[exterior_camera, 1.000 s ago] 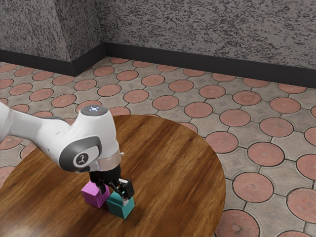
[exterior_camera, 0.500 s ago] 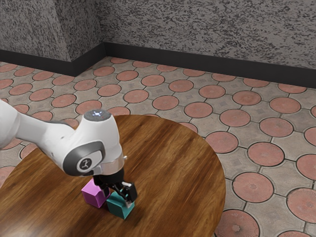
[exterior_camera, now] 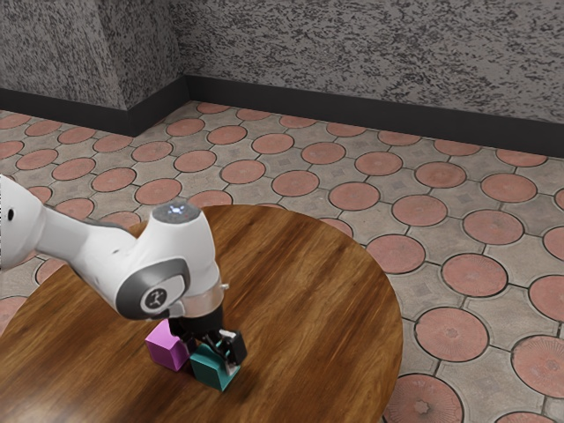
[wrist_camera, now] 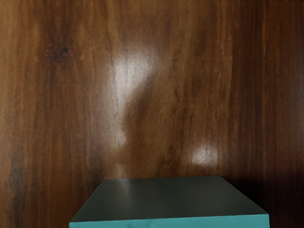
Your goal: Pick up the blue block with one arm, and put the blue block on the pink block with one arm
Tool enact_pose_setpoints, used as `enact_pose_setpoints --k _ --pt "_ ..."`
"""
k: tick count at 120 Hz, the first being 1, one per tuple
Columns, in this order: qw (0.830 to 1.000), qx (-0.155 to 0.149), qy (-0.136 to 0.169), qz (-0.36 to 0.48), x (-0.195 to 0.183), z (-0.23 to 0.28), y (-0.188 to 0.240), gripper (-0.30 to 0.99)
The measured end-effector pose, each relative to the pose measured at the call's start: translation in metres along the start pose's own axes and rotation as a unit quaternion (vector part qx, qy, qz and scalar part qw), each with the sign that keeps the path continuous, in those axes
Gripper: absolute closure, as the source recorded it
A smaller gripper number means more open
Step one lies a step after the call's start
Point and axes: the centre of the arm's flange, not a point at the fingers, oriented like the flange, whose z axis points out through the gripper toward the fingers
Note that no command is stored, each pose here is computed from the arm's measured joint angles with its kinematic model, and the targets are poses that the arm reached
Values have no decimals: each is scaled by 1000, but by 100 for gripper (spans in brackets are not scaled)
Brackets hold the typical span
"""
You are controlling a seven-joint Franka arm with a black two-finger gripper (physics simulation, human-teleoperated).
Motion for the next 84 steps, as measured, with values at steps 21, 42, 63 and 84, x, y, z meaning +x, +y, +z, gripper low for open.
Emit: enact_pose_setpoints --k 21,42,63,84 --pt "1000 1 -3 -2 -1 1 1 0" --pt "1000 2 -7 -2 -3 3 1 0" --pt "1000 2 -10 -1 -3 3 1 0" --pt "1000 0 -9 0 -3 3 2 0"
